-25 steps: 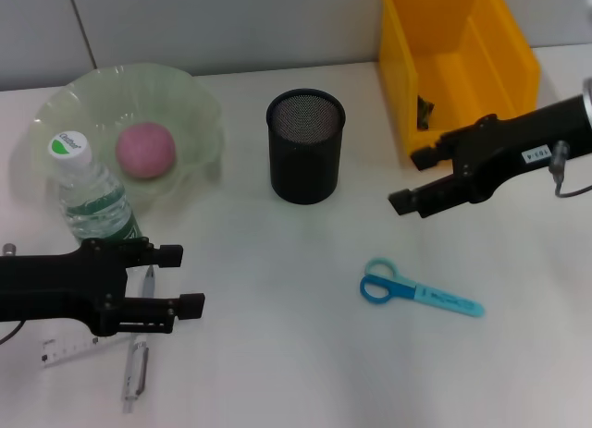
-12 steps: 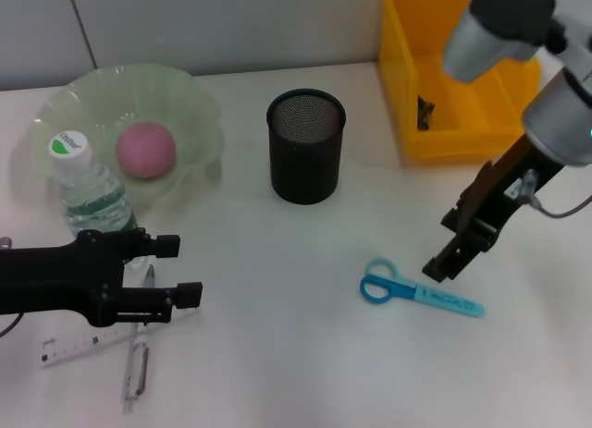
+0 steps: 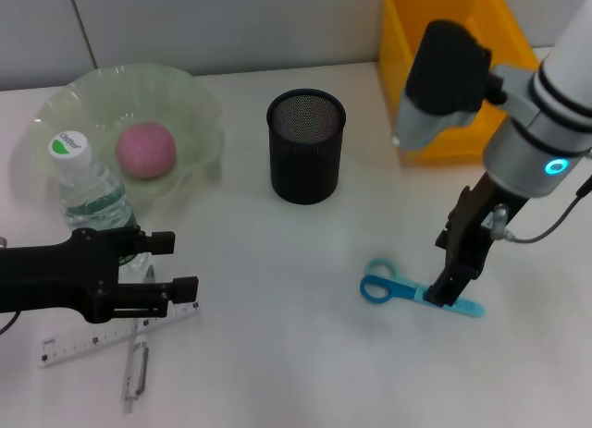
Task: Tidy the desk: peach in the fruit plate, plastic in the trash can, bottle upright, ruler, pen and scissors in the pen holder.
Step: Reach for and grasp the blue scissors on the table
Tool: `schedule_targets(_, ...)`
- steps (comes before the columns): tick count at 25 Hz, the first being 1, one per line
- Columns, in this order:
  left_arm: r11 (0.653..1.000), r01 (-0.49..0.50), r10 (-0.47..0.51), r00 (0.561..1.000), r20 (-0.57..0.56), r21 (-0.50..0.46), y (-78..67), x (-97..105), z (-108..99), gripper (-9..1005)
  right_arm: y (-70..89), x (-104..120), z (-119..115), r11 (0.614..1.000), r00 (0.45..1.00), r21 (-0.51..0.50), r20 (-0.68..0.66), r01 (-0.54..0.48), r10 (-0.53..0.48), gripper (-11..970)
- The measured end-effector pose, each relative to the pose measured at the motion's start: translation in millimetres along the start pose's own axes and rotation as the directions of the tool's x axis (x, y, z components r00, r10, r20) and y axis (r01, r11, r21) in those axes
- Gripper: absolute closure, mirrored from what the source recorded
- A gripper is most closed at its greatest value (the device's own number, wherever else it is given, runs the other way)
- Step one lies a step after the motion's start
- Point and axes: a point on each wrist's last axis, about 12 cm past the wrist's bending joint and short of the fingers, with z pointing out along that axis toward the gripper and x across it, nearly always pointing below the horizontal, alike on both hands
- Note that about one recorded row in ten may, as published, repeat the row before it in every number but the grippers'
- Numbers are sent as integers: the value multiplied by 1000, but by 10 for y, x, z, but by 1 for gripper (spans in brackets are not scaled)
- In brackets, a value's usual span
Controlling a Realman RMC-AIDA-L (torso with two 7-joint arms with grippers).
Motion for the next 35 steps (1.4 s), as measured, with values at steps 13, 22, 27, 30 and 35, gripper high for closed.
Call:
schedule_targets(13,1000,5,-5,1000,17,-3,-6,6,0,149,38,-73,293,999,998,26,-54,47,-45,149)
schedule_targets(22,1000,7,-7,1000,27,-5,-12,17,-8,149,72,-112,385,998,996,37,-65,59,-56,150)
schedule_targets(27,1000,9,-9,999,31,-3,-15,26,2,150,77,-113,400,998,997,31,-54,52,-51,150)
schedule_targets(30,1000,14,-14,999,32,0,-16,38,7,150,75,-99,420,999,997,26,-59,47,-45,149)
schedule_targets(35,1000,13,-13,999,32,1,-15,38,7,150,68,-97,436,999,998,28,-54,43,-41,150)
